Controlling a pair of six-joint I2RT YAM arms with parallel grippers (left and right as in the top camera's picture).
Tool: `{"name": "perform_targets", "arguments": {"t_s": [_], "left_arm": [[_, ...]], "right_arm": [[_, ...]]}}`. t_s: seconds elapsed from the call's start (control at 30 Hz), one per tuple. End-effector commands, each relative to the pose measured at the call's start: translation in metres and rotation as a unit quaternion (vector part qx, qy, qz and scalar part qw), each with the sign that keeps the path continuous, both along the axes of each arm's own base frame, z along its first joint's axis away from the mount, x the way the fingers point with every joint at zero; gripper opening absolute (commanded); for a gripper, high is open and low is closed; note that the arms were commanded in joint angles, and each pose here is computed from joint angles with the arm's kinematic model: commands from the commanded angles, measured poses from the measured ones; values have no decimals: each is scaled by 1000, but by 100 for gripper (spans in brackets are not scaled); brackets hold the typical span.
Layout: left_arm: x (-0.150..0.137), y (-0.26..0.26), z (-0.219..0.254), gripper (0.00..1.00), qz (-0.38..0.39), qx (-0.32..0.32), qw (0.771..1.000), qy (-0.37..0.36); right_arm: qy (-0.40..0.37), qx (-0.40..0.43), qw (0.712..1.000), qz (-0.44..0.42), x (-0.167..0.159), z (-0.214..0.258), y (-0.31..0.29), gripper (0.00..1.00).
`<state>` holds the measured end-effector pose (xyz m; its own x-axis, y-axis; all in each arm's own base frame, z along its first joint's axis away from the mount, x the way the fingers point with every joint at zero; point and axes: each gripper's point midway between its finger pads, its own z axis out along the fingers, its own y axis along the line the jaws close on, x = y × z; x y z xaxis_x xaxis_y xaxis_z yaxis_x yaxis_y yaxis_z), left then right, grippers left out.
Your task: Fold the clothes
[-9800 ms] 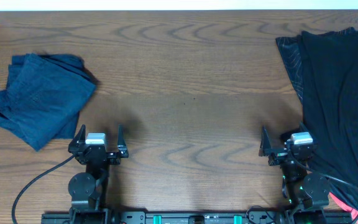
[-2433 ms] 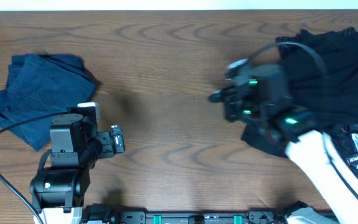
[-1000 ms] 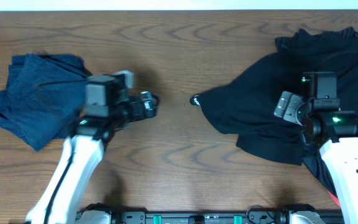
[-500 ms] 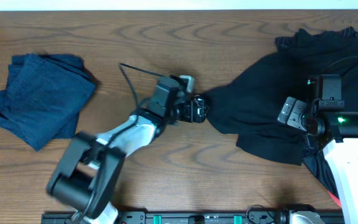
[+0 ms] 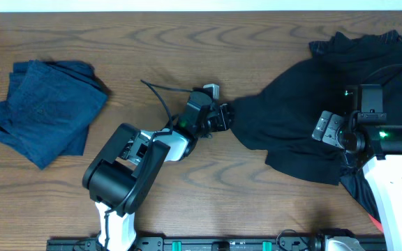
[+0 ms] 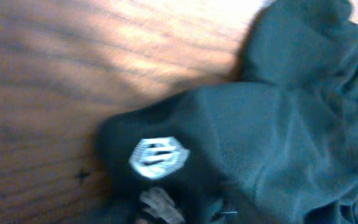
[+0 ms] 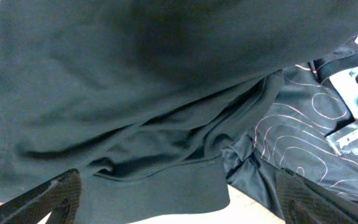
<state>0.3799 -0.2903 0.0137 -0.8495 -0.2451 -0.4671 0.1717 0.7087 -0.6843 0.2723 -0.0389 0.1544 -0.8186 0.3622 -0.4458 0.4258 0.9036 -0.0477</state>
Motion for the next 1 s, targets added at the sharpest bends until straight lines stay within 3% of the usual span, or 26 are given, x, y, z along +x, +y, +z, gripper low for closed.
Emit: {"name": "perform_targets", "arguments": {"t_s": [0.0, 0.2, 0.37, 0.6, 0.7, 0.73, 0.77, 0.8, 0.83, 0.97], "left_arm": [[6, 3, -1, 6, 20, -8, 1000, 5], [29, 30, 17, 6, 56, -18, 998, -13], [63, 81, 69, 6, 105, -33, 991, -71], [113, 209, 168, 6, 254, -23, 948, -190], [122, 245, 180, 9, 287, -12, 940, -183], [123, 252, 179, 24, 294, -7, 940, -173], [123, 260, 175, 49, 299, 2, 941, -161], [121, 264, 170, 84, 301, 10, 942, -148], [119, 266, 163, 98, 301, 14, 944, -132], [91, 237, 127, 98, 237, -3, 971, -32]], "right_arm": [[-7, 3, 1000, -9, 0, 4, -2, 98], [-5, 3, 1000, -9, -1, 3, -2, 98], [0, 2, 1000, -10, -4, 2, -2, 98], [-4, 3, 1000, -10, -2, 3, -2, 98], [-5, 3, 1000, -10, -1, 3, -2, 98], [-5, 3, 1000, -10, -1, 3, -2, 98], [-5, 3, 1000, -10, -2, 3, -2, 98], [-4, 3, 1000, -10, -2, 3, -2, 98], [-3, 3, 1000, -10, -2, 3, -2, 98], [-1, 2, 1000, -10, -3, 3, -2, 98]]}}
